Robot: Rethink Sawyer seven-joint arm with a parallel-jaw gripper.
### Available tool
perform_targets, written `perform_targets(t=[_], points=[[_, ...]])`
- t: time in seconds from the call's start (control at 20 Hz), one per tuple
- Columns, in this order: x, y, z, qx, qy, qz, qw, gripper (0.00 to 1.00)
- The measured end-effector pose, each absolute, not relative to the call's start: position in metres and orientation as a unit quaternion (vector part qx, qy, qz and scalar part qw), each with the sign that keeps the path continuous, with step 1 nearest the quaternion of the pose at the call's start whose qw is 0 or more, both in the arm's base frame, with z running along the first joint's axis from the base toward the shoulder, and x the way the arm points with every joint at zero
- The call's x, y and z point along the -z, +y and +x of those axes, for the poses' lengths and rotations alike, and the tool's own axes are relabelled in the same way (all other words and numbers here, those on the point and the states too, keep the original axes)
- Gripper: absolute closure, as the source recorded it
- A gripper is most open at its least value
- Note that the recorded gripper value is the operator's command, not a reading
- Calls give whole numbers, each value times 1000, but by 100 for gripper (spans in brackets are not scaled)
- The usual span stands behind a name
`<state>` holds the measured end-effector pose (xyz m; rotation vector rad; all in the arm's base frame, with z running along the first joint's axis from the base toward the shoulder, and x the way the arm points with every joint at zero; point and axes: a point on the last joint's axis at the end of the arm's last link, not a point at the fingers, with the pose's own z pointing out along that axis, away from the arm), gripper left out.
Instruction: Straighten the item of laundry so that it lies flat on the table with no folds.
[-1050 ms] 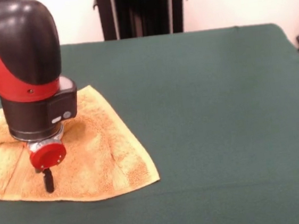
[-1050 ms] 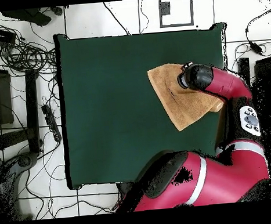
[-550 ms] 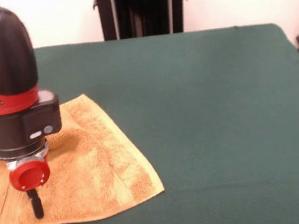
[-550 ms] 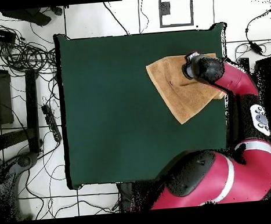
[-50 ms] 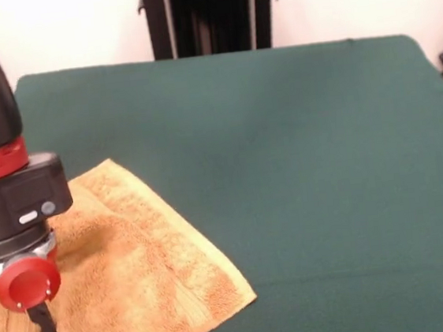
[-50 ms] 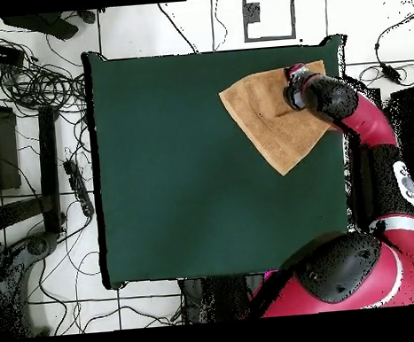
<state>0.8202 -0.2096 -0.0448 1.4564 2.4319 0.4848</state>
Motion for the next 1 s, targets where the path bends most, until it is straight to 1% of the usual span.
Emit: perform_targets(t=[0.15, 0.25, 0.35, 0.4, 0.45, 0.55, 0.7, 0.9, 0.95, 1.0], points=[[47, -207, 830, -203, 839, 485, 140, 0], [47, -204, 831, -205, 842, 480, 139, 0], [45, -194, 829, -178, 857, 466, 129, 0], [40, -178, 825, -140, 876, 448, 109, 0], [36, -169, 822, -122, 885, 439, 96, 0], [22, -137, 810, -65, 907, 414, 43, 0], [-1, -111, 797, -11, 919, 393, -18, 0], [-30, -101, 784, 38, 924, 375, -69, 0], [-44, -102, 779, 56, 923, 371, -85, 0], [-69, -110, 774, 82, 919, 371, -102, 0]])
